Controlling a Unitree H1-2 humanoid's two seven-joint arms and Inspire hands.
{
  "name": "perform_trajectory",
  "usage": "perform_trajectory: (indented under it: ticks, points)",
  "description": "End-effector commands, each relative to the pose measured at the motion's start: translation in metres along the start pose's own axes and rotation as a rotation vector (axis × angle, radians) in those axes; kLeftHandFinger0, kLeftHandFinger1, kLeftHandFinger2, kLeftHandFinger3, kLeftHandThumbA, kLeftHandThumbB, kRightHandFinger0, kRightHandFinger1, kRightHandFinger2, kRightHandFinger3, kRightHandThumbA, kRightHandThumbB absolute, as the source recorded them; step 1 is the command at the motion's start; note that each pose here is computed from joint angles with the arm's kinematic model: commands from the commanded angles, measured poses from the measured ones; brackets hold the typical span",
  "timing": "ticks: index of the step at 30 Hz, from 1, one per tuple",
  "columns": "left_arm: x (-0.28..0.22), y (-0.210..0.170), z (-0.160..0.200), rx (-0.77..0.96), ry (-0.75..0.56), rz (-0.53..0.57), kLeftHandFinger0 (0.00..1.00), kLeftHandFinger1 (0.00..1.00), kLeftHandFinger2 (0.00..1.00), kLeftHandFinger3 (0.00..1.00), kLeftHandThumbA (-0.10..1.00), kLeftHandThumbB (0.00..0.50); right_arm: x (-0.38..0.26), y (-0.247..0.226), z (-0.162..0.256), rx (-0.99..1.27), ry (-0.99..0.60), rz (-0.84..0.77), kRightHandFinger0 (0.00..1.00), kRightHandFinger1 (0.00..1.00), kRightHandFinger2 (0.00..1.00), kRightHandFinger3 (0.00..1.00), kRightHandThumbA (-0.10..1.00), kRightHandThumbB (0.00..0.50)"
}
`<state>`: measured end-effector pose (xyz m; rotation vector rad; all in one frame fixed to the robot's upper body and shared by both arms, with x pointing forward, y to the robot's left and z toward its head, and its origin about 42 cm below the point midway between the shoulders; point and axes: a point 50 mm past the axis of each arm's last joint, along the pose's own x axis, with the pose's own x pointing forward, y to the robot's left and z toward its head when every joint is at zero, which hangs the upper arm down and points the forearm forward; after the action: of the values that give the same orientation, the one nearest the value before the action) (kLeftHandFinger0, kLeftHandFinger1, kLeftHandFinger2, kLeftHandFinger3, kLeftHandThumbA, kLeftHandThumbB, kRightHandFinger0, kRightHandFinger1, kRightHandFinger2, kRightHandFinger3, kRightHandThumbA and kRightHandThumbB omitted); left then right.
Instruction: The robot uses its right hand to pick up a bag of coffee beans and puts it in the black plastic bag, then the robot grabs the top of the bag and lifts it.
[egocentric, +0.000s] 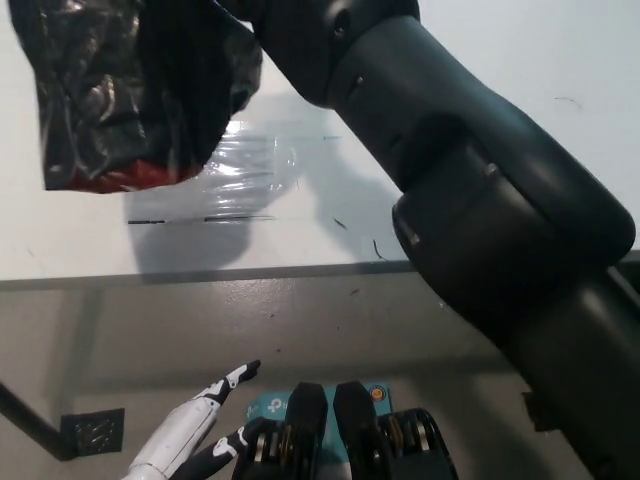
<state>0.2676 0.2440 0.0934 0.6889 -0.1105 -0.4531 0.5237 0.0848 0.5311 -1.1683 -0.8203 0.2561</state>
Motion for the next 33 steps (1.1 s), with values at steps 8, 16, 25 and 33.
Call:
perform_trajectory:
  ticks: [8, 16, 25, 33]
  points:
    - [0.004, 0.009, 0.009, 0.058, -0.036, -0.016, 1.00, 1.00, 1.00, 1.00, 1.00, 0.137, 0.001, -0.045, -0.032, -0.020, 0.047, -0.136, 0.00, 0.17, 0.67, 0.71, -0.10, 0.216]
    - [0.010, 0.014, 0.012, 0.075, -0.054, -0.022, 1.00, 1.00, 1.00, 1.00, 1.00, 0.148, -0.012, -0.001, -0.043, 0.020, 0.081, -0.015, 0.06, 0.29, 0.76, 0.83, -0.04, 0.223]
    - [0.021, 0.021, 0.015, 0.110, -0.072, -0.033, 1.00, 1.00, 1.00, 1.00, 1.00, 0.168, -0.039, 0.065, -0.067, 0.116, 0.216, 0.474, 1.00, 1.00, 1.00, 1.00, 0.74, 0.498]
    - [0.022, 0.023, 0.017, 0.123, -0.068, -0.046, 1.00, 1.00, 1.00, 1.00, 1.00, 0.146, -0.037, 0.049, -0.073, 0.149, 0.195, 0.517, 1.00, 1.00, 1.00, 1.00, 0.93, 0.500]
